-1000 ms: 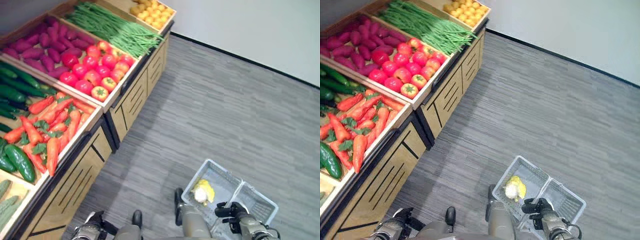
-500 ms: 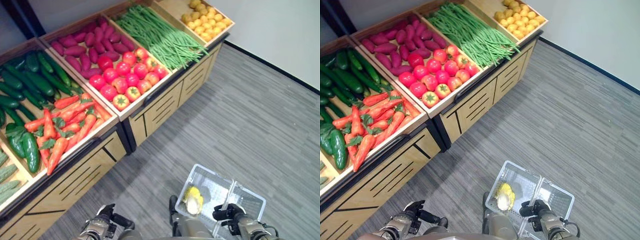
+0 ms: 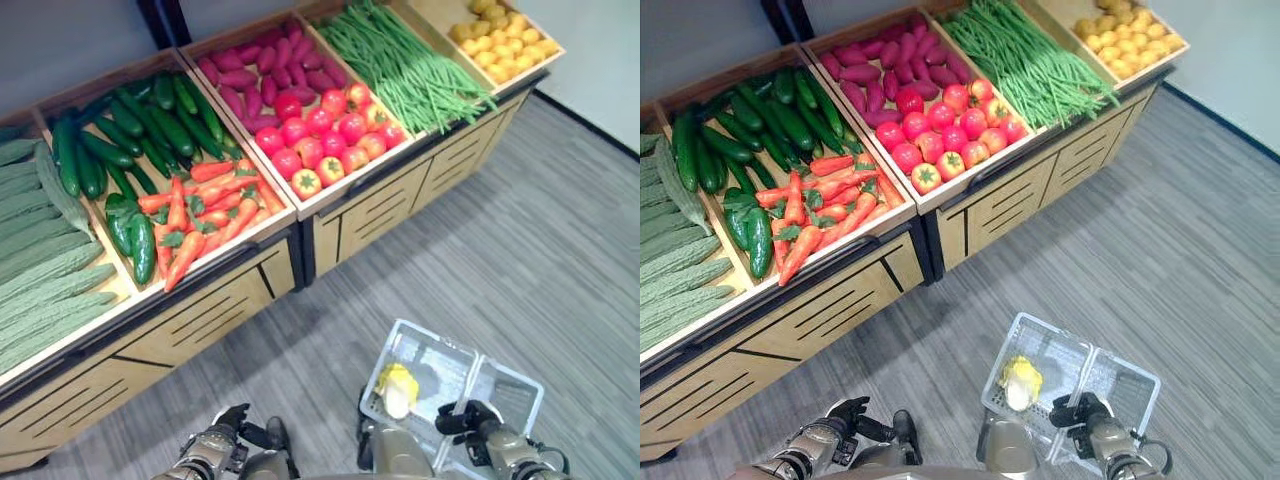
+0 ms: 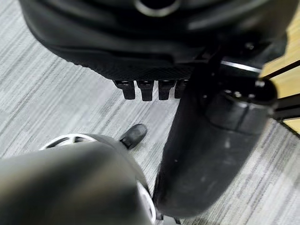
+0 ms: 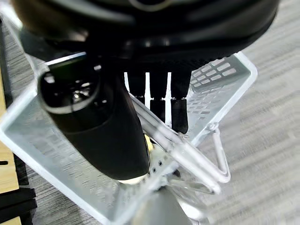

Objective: Get the vegetables into the basket

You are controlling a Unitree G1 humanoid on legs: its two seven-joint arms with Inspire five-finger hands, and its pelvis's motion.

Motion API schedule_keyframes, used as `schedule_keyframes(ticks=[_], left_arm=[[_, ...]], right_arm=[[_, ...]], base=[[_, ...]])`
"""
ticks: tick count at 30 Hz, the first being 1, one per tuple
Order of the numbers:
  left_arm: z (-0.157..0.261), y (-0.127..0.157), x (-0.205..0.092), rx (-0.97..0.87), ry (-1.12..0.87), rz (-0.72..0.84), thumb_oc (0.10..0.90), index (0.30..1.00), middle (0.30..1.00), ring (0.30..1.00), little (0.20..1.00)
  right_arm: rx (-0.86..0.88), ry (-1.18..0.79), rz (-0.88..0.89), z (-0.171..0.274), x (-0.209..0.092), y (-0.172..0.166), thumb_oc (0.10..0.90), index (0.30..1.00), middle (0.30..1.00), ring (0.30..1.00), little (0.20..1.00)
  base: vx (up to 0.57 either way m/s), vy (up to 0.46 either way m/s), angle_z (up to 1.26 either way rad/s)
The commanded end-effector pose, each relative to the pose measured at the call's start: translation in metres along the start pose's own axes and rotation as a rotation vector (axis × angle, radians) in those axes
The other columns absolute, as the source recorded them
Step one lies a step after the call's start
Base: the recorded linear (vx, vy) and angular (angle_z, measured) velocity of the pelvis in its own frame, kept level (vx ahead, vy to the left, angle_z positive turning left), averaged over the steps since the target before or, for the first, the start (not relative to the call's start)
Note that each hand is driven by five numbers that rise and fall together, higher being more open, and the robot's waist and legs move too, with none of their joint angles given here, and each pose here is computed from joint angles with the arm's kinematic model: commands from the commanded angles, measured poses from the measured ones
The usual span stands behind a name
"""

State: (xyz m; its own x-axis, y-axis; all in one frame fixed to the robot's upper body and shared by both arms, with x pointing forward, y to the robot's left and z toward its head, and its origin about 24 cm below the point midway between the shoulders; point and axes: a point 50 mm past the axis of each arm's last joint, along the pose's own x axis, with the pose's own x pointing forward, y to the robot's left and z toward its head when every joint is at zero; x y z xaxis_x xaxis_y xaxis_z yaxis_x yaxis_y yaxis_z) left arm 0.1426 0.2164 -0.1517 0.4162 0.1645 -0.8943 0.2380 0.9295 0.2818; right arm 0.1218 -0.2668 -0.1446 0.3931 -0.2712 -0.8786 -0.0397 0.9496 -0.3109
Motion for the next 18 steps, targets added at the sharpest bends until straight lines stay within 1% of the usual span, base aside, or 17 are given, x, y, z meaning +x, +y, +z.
schedule_keyframes(ticks=[1, 7, 12, 15, 18], left_arm=[[-0.016, 0.019, -0.002, 0.014, 0.045, 0.055, 0.9, 1.0, 1.0, 1.0, 1.0], [-0.018, 0.027, -0.002, -0.005, 0.05, 0.08, 0.9, 1.0, 1.0, 1.0, 1.0], [-0.019, 0.033, -0.003, 0.007, 0.056, 0.091, 0.9, 1.0, 1.0, 1.0, 1.0], [-0.02, 0.039, -0.003, 0.009, 0.058, 0.103, 0.9, 1.0, 1.0, 1.0, 1.0], [-0.02, 0.041, -0.003, 0.004, 0.061, 0.107, 0.9, 1.0, 1.0, 1.0, 1.0]], right_arm=[[-0.106, 0.111, 0.04, -0.03, -0.004, 0.005, 0.4, 0.3, 0.3, 0.3, 0.3], [-0.139, 0.091, 0.056, -0.022, -0.002, 0.009, 0.4, 0.3, 0.3, 0.3, 0.3], [-0.154, 0.063, 0.067, -0.013, -0.001, 0.013, 0.4, 0.3, 0.3, 0.3, 0.3], [-0.158, 0.048, 0.073, -0.008, -0.001, 0.014, 0.4, 0.3, 0.3, 0.3, 0.3], [-0.136, 0.048, 0.067, -0.008, 0.0, 0.012, 0.4, 0.3, 0.3, 0.3, 0.3]], base=[[0.03, 0.101, -0.15], [0.0, 0.117, -0.24], [-0.01, 0.078, -0.02], [0.1, -0.01, 0.09], [0.1, -0.047, 0.59]])
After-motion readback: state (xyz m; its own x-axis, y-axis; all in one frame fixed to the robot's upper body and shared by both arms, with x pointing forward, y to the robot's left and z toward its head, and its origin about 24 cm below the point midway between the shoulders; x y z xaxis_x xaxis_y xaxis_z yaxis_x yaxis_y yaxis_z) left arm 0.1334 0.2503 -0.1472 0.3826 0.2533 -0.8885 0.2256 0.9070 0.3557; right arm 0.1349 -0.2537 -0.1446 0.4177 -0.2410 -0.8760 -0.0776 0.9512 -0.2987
